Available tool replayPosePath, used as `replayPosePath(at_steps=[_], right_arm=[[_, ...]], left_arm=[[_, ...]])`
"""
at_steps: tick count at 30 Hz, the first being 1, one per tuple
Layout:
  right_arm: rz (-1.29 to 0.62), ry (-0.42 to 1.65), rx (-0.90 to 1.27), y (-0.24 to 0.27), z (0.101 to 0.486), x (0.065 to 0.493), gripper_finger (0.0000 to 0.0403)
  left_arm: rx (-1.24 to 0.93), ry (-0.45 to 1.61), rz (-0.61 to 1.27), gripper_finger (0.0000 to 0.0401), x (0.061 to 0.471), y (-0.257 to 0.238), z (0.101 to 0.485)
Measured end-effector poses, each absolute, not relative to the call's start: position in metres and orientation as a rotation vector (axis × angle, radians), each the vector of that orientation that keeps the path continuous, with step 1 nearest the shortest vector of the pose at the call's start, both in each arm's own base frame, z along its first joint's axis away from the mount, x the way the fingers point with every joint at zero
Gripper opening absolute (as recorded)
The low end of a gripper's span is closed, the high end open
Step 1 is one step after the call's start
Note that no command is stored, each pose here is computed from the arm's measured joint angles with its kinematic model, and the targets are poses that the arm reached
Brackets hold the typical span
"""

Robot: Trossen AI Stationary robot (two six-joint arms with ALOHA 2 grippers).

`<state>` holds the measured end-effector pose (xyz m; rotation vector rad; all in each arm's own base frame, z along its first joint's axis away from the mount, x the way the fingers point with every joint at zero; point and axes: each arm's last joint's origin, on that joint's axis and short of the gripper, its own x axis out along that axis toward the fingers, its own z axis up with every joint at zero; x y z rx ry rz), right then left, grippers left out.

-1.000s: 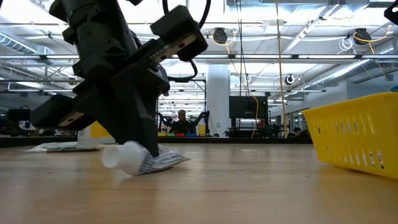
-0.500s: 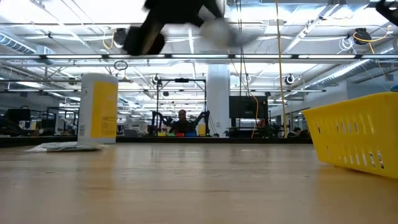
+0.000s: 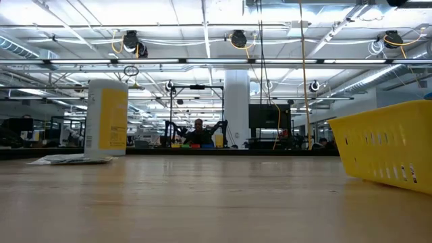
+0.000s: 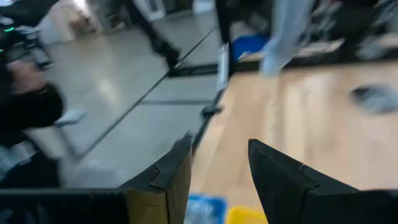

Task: Pick & Place Travel size toiletries
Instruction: Put the white toothpaste into the top yellow bin

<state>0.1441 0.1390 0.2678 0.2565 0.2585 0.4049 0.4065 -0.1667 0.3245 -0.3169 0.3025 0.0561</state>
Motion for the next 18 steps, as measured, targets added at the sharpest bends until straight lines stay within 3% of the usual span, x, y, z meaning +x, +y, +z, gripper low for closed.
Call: replayPosePath(at_steps=[7,18], right_arm=[[0.190,0.161,0.142,0.133,0.271,0.147,0.0150],[0.143,-0.034,0.068,0.139,0.282,0.168,0.0150]], left_arm=[[-0.181,0.235,0.048,0.0006,0.408,-0.166,0.331],[-0.086,0.193,0.181,0.0004,0.409,-0.162,0.334]])
